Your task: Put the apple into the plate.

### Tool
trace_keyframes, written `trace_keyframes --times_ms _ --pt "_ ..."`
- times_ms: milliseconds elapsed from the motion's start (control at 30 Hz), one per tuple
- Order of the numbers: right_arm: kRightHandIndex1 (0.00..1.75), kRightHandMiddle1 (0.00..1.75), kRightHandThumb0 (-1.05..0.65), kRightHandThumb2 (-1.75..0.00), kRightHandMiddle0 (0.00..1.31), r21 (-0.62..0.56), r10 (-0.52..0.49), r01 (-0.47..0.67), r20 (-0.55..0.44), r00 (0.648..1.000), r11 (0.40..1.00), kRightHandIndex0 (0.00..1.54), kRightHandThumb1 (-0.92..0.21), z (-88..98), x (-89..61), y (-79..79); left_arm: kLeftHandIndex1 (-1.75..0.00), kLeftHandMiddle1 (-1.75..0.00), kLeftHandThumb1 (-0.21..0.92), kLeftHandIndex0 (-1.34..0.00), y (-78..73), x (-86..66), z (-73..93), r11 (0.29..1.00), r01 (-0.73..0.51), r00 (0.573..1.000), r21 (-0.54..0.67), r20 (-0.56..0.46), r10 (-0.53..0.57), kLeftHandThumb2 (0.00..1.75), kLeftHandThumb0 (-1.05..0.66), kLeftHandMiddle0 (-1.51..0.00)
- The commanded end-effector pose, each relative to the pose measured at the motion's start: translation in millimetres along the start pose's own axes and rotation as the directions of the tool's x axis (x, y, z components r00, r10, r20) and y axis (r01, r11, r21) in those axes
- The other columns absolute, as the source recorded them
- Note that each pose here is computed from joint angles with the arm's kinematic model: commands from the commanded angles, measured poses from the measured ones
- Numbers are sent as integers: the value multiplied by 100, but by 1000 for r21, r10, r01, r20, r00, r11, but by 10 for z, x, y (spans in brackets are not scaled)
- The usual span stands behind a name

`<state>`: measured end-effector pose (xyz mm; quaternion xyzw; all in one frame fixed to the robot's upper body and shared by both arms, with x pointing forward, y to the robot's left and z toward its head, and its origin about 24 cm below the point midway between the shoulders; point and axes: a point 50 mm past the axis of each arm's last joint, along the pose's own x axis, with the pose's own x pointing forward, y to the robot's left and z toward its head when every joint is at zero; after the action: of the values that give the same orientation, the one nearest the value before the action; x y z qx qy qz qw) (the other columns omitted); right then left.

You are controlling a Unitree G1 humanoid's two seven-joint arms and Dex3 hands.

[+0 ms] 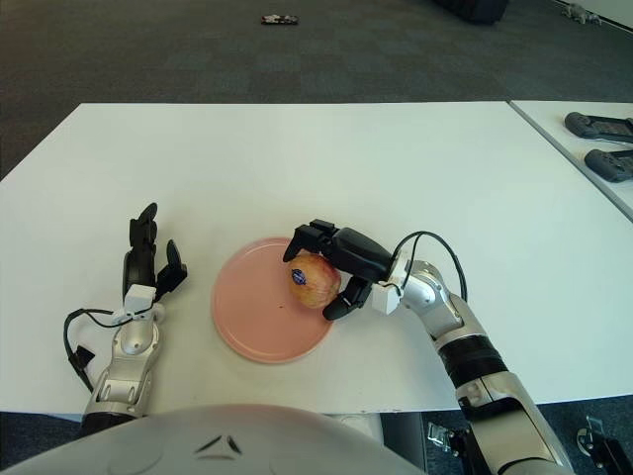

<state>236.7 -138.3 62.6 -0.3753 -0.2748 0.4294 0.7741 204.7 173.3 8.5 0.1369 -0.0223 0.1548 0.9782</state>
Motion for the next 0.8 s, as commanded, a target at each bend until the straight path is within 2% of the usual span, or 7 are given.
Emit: trace_keyframes --times_ms 0,100,133,200,367,533,767 --pt "162 169 -69 -60 12 -61 -51 53 31 998 997 21 -83 6 35 -95 -58 -12 92 0 -16 48 23 1000 -2 1000 4 12 2 97 -85 -22" --pt "144 152 -81 -50 4 -80 -60 63 39 997 995 10 -89 5 33 -92 -59 -12 92 0 -17 50 21 1000 -3 1000 6 10 3 97 -85 -22" --pt "142 149 -83 -49 3 -84 -63 66 43 997 994 9 -90 5 33 -89 -59 -12 92 0 -16 50 20 1000 -3 1000 9 9 3 98 -85 -22" --pt "127 129 -87 -47 1 -89 -65 69 47 997 994 6 -91 4 33 -84 -60 -12 92 0 -16 50 20 1000 -5 1000 11 9 5 98 -84 -22" --pt "110 105 -90 -48 0 -99 -60 64 42 997 993 3 -92 -17 34 -69 -60 -12 92 0 -22 56 22 1000 -7 1000 12 8 7 97 -84 -23" --pt "100 95 -92 -50 0 -103 -50 54 33 998 993 3 -92 -32 36 -61 -61 -12 92 0 -24 55 23 1000 -8 1000 10 5 8 97 -83 -23" --pt "95 96 -91 -51 0 -96 -33 34 18 999 995 7 -92 -49 39 -46 -61 -12 92 0 -26 58 21 1000 -5 1000 4 -3 5 97 -83 -23"
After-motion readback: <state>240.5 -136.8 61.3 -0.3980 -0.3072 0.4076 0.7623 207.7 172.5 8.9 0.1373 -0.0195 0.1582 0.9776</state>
